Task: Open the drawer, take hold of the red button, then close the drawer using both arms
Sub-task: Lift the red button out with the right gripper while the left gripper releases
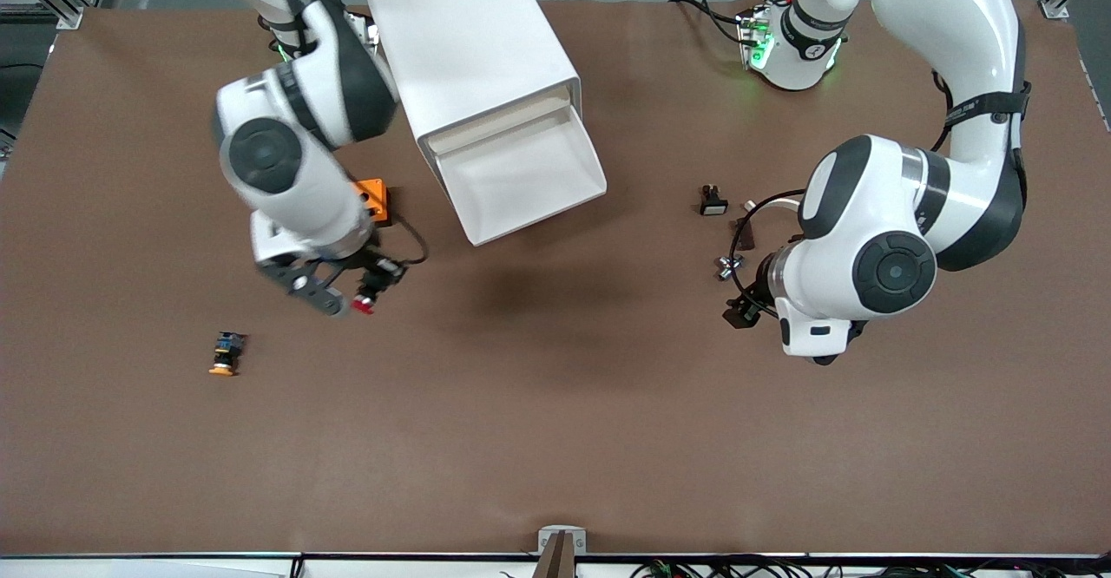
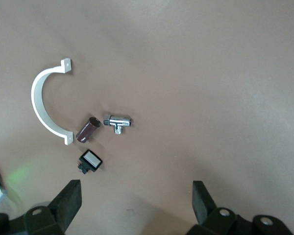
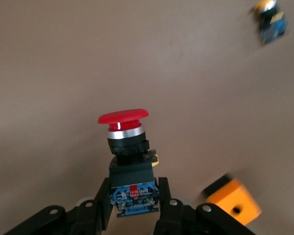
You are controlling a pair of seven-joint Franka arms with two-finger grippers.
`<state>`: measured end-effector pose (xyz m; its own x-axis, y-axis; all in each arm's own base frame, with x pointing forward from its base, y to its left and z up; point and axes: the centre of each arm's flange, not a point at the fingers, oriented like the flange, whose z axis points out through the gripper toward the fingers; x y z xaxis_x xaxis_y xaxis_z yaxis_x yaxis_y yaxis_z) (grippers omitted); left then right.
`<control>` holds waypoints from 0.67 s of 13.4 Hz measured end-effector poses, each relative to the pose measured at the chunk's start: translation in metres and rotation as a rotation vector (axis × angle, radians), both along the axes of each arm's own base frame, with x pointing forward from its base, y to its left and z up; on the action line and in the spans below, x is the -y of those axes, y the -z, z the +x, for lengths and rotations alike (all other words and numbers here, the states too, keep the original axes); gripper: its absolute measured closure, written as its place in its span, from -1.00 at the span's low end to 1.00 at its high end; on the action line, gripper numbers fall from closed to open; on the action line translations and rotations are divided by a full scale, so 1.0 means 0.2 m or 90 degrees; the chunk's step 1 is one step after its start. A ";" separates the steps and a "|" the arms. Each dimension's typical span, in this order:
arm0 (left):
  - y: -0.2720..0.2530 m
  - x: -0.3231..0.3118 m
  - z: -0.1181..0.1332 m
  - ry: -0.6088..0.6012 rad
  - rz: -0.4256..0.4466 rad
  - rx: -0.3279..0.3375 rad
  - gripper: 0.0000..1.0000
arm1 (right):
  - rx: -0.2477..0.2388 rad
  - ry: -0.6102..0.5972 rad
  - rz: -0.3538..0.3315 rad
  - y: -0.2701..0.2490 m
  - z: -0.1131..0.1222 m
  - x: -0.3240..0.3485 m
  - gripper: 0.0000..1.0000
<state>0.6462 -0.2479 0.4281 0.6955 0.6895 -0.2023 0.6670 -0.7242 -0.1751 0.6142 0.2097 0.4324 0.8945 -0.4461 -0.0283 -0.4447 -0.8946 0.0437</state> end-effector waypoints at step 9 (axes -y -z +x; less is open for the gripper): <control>0.23 0.62 -0.16 0.184 -0.061 0.068 -0.99 | -0.034 -0.165 0.020 0.79 0.31 0.83 0.18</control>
<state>0.6136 -0.3728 0.3820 0.8807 0.4417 -0.1711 0.4422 -0.8961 -0.0373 0.6764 0.0442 0.2747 0.9756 -0.2007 -0.0893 -0.1987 -0.9796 0.0311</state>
